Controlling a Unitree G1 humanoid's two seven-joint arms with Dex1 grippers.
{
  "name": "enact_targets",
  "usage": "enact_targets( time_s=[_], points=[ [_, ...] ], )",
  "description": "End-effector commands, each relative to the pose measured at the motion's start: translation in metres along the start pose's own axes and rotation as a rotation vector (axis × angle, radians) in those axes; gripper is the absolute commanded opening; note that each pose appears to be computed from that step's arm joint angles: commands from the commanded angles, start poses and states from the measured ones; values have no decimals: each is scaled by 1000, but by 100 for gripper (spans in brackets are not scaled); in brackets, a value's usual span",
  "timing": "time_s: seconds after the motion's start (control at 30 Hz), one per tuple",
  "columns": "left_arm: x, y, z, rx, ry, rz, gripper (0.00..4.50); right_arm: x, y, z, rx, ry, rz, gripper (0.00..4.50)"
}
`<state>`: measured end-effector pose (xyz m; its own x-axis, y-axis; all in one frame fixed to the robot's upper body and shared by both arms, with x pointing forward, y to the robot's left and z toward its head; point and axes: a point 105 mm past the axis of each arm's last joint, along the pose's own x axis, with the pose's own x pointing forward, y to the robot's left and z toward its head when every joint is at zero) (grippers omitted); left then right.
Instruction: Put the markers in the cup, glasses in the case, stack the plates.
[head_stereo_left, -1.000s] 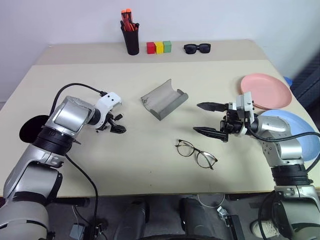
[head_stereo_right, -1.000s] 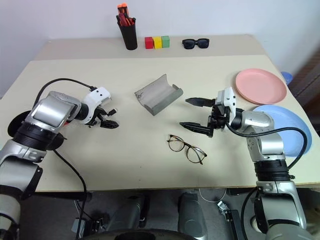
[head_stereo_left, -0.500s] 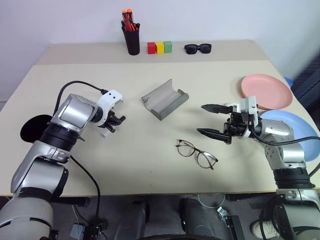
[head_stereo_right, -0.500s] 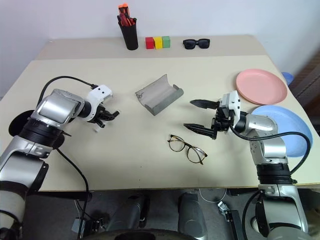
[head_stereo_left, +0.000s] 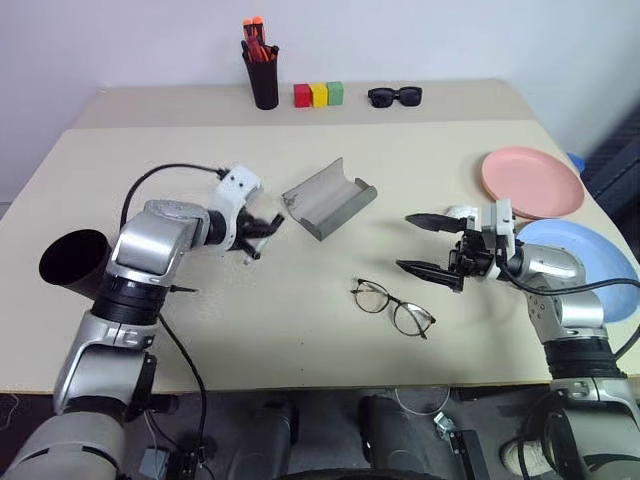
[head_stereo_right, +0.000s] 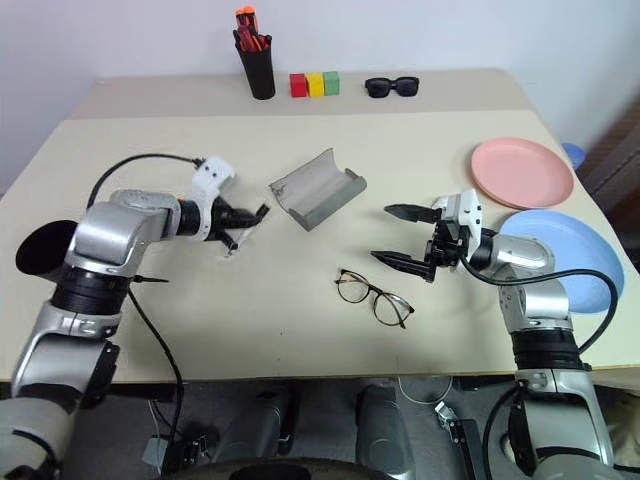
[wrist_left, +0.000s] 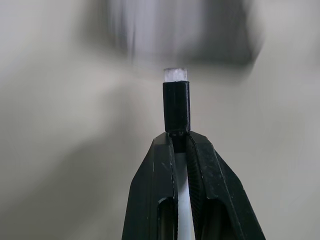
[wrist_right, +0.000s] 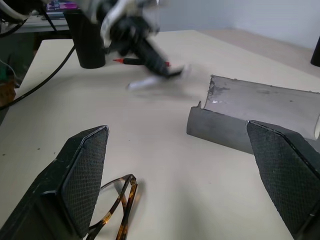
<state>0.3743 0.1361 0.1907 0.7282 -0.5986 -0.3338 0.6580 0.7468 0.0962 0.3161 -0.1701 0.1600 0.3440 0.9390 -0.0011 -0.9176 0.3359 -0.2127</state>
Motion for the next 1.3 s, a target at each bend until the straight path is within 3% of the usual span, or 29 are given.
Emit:
enact_targets(
  time_s=[0.03,0.17,0.37,0.5,0.63,0.97,1.13,1.3],
  points=[
    [-29,10,42,27,-249,146,8,5,-4,10,-35,-32,1,450],
    [-61,3,61,-16,-422,198,8,11,-4,12,-29,-41,17,450],
    [-128,-8,95,28,-765,481,8,22,-5,14,-12,-47,61,450],
    [-152,-21,98,79,-843,614,8,27,-8,12,-3,-48,82,450],
    [-166,-30,83,116,-841,681,8,32,-10,9,8,-49,105,450],
    [-217,-21,22,233,-716,1115,8,42,-4,12,21,-66,206,450],
    [-241,-20,-8,209,-648,1278,8,47,-3,20,12,-96,234,450],
    [-251,-17,-22,188,-607,1379,8,51,-1,31,16,-152,264,450]
  ],
)
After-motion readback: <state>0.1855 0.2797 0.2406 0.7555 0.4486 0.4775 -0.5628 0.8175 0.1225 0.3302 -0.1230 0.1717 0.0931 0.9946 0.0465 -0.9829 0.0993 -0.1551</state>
